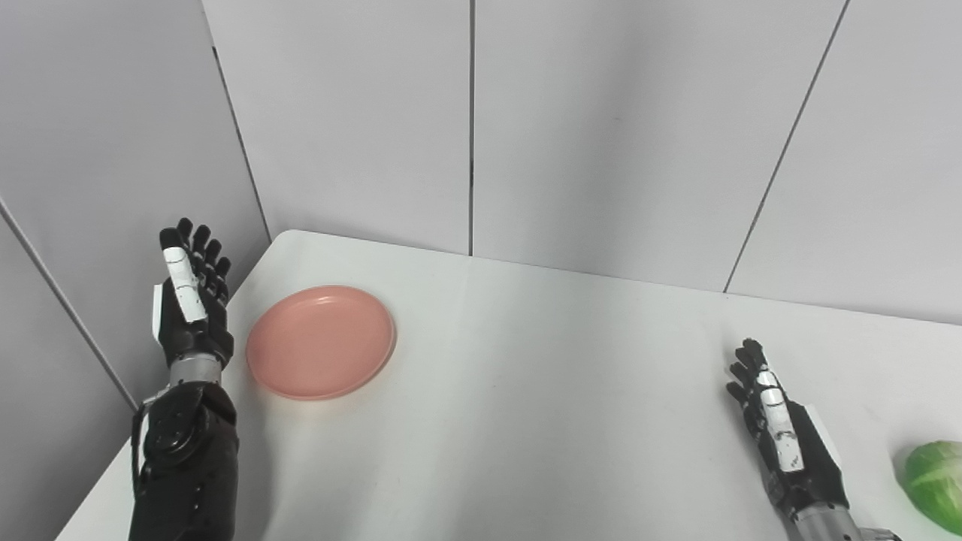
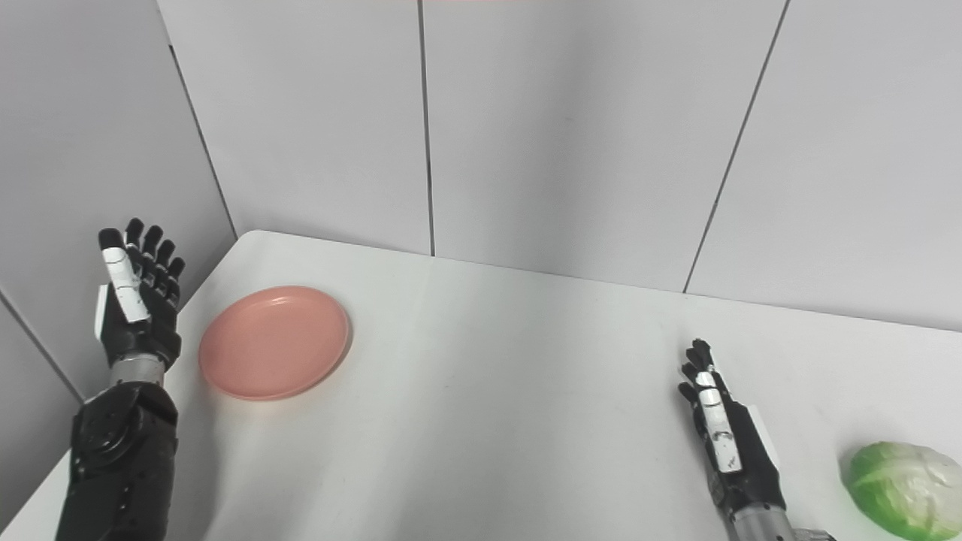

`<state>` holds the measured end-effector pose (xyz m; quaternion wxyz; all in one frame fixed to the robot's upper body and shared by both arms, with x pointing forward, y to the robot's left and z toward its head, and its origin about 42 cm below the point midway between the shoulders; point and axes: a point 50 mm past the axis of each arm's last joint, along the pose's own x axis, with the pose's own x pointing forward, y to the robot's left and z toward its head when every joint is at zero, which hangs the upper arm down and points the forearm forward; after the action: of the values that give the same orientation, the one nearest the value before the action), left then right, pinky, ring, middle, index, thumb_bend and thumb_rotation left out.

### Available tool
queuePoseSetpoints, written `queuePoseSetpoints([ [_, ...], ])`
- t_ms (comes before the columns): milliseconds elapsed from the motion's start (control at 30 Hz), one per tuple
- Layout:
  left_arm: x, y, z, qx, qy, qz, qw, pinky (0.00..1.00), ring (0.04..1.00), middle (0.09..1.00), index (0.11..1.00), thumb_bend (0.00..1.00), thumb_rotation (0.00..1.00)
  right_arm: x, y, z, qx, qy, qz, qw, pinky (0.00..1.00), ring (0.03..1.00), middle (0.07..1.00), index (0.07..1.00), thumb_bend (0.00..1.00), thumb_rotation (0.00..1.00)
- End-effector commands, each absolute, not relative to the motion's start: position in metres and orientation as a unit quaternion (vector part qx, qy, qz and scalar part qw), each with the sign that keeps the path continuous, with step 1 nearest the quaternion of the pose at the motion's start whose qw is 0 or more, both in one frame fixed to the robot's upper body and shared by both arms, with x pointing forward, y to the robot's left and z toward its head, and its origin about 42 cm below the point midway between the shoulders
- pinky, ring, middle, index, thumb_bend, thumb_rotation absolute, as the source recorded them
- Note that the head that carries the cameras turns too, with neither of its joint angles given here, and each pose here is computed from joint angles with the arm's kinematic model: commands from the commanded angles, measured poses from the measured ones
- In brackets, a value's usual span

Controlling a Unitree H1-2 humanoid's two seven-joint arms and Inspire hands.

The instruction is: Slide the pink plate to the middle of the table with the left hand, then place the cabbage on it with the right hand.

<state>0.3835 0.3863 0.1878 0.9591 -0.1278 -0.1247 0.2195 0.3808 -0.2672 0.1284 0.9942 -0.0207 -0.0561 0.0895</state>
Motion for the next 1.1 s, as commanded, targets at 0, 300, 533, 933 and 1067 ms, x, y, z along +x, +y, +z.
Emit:
queuePoseSetpoints([
  [0, 0.392, 0.397, 0.214, -0.119, -0.165, 0.210, 0.956, 1.00, 1.000, 1.000, 1.000, 0.88, 1.00, 0.381, -0.273, 0.132, -0.023, -0.051, 0.089, 0.994, 1.00, 1.000, 1.000, 1.000, 0.45, 1.00],
  [300, 0.393, 0.403, 0.205, -0.140, -0.148, 0.211, 0.956, 1.00, 0.994, 1.000, 0.992, 0.88, 1.00, 0.381, -0.273, 0.134, -0.018, -0.049, 0.088, 0.995, 1.00, 1.000, 1.000, 1.000, 0.43, 1.00],
  [533, 0.399, 0.405, 0.192, -0.146, -0.121, 0.216, 0.958, 1.00, 0.997, 0.997, 0.996, 0.88, 1.00, 0.381, -0.275, 0.134, -0.020, -0.053, 0.091, 0.994, 1.00, 1.000, 1.000, 1.000, 0.44, 1.00],
  [933, 0.410, 0.406, 0.160, -0.168, -0.078, 0.220, 0.958, 1.00, 0.993, 0.991, 0.986, 0.85, 0.98, 0.381, -0.275, 0.136, -0.027, -0.052, 0.086, 0.995, 1.00, 1.000, 1.000, 1.000, 0.45, 1.00],
  [1067, 0.415, 0.407, 0.149, -0.163, -0.056, 0.202, 0.964, 1.00, 0.998, 1.000, 0.999, 0.88, 0.98, 0.381, -0.274, 0.136, -0.022, -0.054, 0.084, 0.995, 1.00, 1.000, 1.000, 1.000, 0.45, 1.00],
])
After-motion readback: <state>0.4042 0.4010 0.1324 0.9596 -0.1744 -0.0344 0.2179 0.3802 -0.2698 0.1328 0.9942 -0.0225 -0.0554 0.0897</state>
